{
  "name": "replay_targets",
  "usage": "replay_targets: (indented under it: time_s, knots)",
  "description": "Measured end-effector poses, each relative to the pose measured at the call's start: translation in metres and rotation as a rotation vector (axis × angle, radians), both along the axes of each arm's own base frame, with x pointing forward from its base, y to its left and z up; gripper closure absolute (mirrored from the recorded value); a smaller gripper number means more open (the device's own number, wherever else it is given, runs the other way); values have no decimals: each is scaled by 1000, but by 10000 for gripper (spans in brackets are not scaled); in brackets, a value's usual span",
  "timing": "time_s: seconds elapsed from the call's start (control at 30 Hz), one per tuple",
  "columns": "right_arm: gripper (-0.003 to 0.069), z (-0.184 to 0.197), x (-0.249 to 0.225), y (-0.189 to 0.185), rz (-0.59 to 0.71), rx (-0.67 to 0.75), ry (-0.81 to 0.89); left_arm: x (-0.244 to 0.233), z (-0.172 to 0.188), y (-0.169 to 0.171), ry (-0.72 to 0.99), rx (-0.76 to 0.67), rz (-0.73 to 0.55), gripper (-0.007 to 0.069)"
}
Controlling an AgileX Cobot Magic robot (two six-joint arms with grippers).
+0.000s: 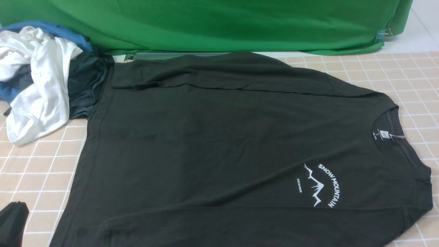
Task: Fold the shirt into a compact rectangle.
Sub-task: 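Grasp the left edge of the dark T-shirt lying flat on the table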
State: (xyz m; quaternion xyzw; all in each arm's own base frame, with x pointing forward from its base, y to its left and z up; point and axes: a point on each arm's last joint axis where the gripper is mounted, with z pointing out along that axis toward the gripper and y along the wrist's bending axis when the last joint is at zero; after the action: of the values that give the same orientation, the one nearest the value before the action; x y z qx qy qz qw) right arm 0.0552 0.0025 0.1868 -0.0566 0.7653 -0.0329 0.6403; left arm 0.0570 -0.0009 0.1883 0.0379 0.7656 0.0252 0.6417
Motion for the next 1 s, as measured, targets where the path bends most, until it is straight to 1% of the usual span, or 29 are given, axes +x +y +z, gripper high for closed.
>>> replay_targets:
  time_s: [0.53, 0.67, 0.77, 0.8, 0.87, 0.9, 0.97, 1.0]
  knots:
    - [421, 0, 0, 0, 0, 0, 0, 0, 0, 0, 0, 1, 0, 603]
    - [421, 0, 0, 0, 0, 0, 0, 0, 2, 1, -23, 36, 2, 603]
    - [421, 0, 0, 0, 0, 0, 0, 1, 9, 0, -95, -21, 3, 603]
    - [421, 0, 0, 0, 0, 0, 0, 1, 13, 0, -148, -109, 7, 603]
    - [421, 0, 0, 0, 0, 0, 0, 1, 22, 1, -242, -227, 23, 603]
    - [421, 0, 0, 0, 0, 0, 0, 1, 27, 2, -291, -284, 56, 603]
    - [421, 0, 0, 0, 0, 0, 0, 0, 32, 5, -351, -354, 51, 603]
    - [421, 0, 0, 0, 0, 0, 0, -2, 38, 8, -434, -416, 70, 603]
